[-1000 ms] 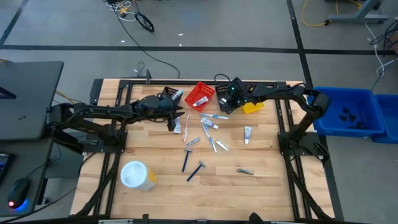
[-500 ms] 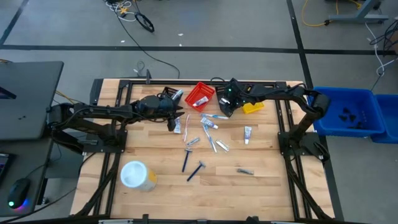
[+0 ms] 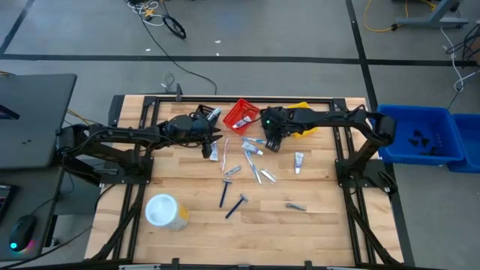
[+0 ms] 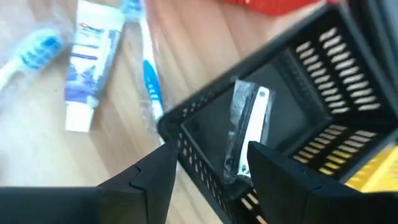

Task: Pick & Place Travel size toiletries
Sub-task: Put the right razor into the yellow bin

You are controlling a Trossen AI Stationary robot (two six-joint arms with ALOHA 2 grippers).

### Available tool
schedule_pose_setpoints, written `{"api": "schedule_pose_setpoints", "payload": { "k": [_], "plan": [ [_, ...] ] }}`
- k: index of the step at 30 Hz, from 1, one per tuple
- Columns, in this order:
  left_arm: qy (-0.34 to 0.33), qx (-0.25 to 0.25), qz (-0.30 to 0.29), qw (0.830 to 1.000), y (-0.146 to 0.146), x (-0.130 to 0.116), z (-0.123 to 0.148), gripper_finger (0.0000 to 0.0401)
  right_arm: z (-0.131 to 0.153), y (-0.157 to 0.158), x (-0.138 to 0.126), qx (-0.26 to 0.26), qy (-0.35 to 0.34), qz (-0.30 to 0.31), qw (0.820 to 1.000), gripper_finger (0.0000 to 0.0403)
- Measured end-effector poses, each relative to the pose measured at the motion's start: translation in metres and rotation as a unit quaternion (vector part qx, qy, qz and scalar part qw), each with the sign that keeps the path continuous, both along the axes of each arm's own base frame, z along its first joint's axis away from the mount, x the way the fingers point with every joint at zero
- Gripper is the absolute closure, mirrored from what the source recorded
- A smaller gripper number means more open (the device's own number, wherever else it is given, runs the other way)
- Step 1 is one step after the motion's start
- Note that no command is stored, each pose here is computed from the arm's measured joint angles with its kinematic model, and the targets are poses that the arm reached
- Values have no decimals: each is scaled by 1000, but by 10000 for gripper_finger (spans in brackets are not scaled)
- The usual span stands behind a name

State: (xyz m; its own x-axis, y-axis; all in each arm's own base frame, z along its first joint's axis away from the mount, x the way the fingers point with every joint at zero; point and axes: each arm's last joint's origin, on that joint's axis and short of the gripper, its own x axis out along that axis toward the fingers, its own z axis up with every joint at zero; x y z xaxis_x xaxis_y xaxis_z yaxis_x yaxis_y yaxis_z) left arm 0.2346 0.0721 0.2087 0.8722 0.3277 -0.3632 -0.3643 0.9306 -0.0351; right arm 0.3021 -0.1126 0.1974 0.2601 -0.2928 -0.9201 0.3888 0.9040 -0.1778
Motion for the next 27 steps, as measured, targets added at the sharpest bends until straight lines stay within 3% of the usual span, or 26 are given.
{"api": "schedule_pose_setpoints", "payload": {
  "k": [5,10,15,20,27],
  "plan": [
    [-1,-5,-1,1000,0,0,0,271,16,22,13,-10,-2,45,999,189],
    [2,-6,-12,1000,-6,2,-1,271,23,51,26,33,-36,118,992,189],
    [-3,-10,-10,1000,-14,-1,4,271,26,89,37,75,-81,209,972,203],
    [3,-21,11,1000,-23,-8,9,271,32,125,47,66,-132,273,951,209],
    [10,-46,12,999,-31,-13,11,271,38,163,55,63,-190,343,918,167]
  ]
}}
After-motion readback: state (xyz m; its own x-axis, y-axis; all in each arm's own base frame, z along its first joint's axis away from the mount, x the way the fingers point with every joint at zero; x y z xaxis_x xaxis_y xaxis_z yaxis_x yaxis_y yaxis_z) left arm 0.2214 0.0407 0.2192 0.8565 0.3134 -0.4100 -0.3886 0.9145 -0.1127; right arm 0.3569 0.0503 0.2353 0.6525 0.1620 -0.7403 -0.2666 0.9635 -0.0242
